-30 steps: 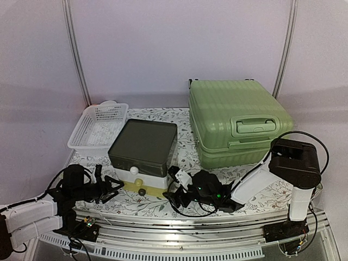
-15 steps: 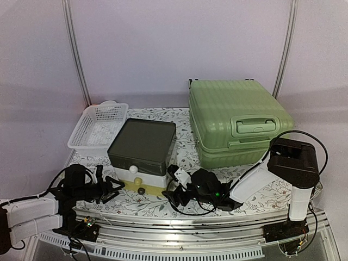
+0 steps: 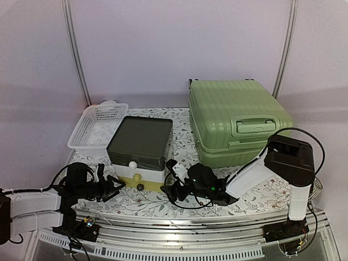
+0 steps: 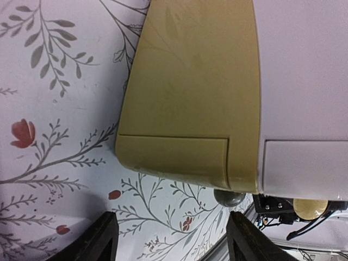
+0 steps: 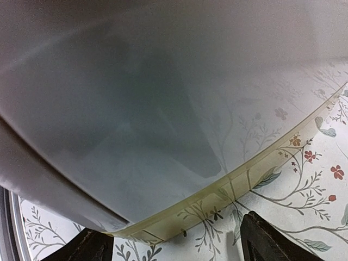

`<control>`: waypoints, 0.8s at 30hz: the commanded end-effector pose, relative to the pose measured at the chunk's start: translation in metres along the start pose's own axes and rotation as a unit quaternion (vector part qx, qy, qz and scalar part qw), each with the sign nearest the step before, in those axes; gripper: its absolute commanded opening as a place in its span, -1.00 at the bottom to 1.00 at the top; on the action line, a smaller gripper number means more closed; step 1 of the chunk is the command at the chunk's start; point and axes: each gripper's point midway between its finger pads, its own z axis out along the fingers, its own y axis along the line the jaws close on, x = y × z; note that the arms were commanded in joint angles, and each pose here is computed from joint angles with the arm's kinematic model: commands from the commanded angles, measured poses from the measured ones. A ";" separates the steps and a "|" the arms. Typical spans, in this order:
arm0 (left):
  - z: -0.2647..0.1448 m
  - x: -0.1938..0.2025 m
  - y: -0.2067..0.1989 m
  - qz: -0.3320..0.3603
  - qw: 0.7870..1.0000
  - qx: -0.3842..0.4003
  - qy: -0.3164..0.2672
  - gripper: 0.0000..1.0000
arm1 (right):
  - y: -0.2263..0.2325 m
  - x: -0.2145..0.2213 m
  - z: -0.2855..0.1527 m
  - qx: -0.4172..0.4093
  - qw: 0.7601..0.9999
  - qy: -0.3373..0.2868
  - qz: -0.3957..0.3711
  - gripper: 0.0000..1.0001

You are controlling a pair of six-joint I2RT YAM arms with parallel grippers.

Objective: Open, take out, and arrange the luggage
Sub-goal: Move the storage box to the center of the board.

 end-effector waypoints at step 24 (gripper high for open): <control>-0.004 -0.008 -0.016 0.015 0.999 0.034 -0.020 0.27 | -0.004 -0.032 -0.010 0.009 0.999 -0.042 -0.011 0.78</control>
